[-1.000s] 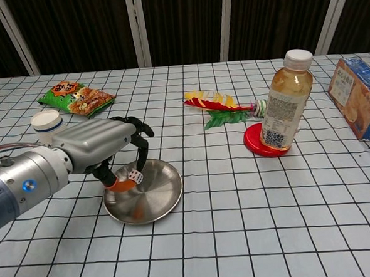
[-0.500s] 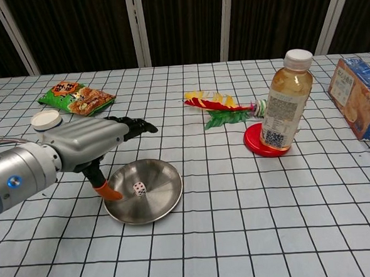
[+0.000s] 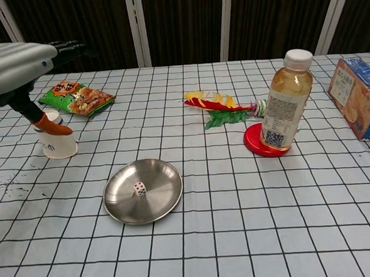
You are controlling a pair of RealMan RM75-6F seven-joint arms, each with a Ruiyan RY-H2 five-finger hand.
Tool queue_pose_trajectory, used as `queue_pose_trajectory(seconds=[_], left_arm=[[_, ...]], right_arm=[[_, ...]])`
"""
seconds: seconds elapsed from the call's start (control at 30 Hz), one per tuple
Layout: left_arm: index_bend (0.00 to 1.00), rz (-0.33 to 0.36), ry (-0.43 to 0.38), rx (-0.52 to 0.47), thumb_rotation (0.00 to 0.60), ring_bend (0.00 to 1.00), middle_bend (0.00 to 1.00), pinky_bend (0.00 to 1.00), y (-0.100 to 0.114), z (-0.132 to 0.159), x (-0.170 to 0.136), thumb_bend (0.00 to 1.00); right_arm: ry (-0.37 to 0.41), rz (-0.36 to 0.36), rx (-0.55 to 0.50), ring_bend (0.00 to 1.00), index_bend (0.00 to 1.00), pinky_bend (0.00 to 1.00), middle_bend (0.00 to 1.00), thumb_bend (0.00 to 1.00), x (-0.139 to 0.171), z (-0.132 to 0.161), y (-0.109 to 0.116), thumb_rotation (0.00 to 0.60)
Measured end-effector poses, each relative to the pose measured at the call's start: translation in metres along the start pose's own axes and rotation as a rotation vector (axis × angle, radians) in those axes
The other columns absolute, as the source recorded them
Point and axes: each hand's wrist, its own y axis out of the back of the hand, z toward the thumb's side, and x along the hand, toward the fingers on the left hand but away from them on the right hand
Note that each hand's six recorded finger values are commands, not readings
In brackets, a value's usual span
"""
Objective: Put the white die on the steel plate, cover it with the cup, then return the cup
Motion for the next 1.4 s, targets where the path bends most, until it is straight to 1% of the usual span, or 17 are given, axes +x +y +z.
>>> queue_pose_trajectory(seconds=[0.1,0.27,0.4,0.5,0.7,1.0,1.27,1.4], left_arm=[[0.09,-0.032,0.066,0.032,0.6,0.0,0.0,0.06,0.001,-0.019,0.007,0.12],[0.02,-0.109,0.165,0.095,0.6,0.0,0.0,0.06,-0.004,-0.046,0.021,0.12],[0.02,-0.177,0.229,0.14,0.6,0.0,0.0,0.06,-0.012,-0.062,0.032,0.12],[0.03,-0.215,0.258,0.133,0.6,0.0,0.0,0.06,-0.019,-0.067,0.04,0.12],[0.1,-0.248,0.274,0.124,0.6,0.0,0.07,0.08,-0.033,-0.065,0.052,0.16],[0.18,-0.261,0.269,0.143,0.6,0.08,0.18,0.16,-0.039,-0.059,0.054,0.19],[0.25,-0.274,0.295,0.16,0.6,0.11,0.25,0.16,-0.042,-0.064,0.052,0.27],[0.27,-0.281,0.306,0.165,0.6,0.12,0.27,0.16,-0.045,-0.067,0.052,0.31]], right_arm=[[-0.003,0.0,0.0,0.13,0.22,0.0,0.19,0.1,0.0,-0.001,0.0,0.6],[-0.012,0.001,-0.003,0.13,0.22,0.0,0.19,0.1,-0.002,-0.003,0.0,0.6],[-0.016,0.01,0.0,0.13,0.22,0.0,0.19,0.1,-0.003,-0.004,-0.002,0.6],[-0.013,0.013,0.004,0.13,0.22,0.0,0.19,0.1,-0.003,-0.004,-0.003,0.6],[-0.016,0.014,0.004,0.13,0.22,0.0,0.19,0.1,-0.004,-0.005,-0.004,0.6],[-0.013,0.024,0.01,0.13,0.22,0.0,0.19,0.1,-0.004,-0.004,-0.007,0.6],[-0.016,0.026,0.012,0.13,0.22,0.0,0.19,0.1,-0.004,-0.005,-0.008,0.6],[-0.018,0.028,0.014,0.13,0.22,0.0,0.19,0.1,-0.004,-0.006,-0.009,0.6]])
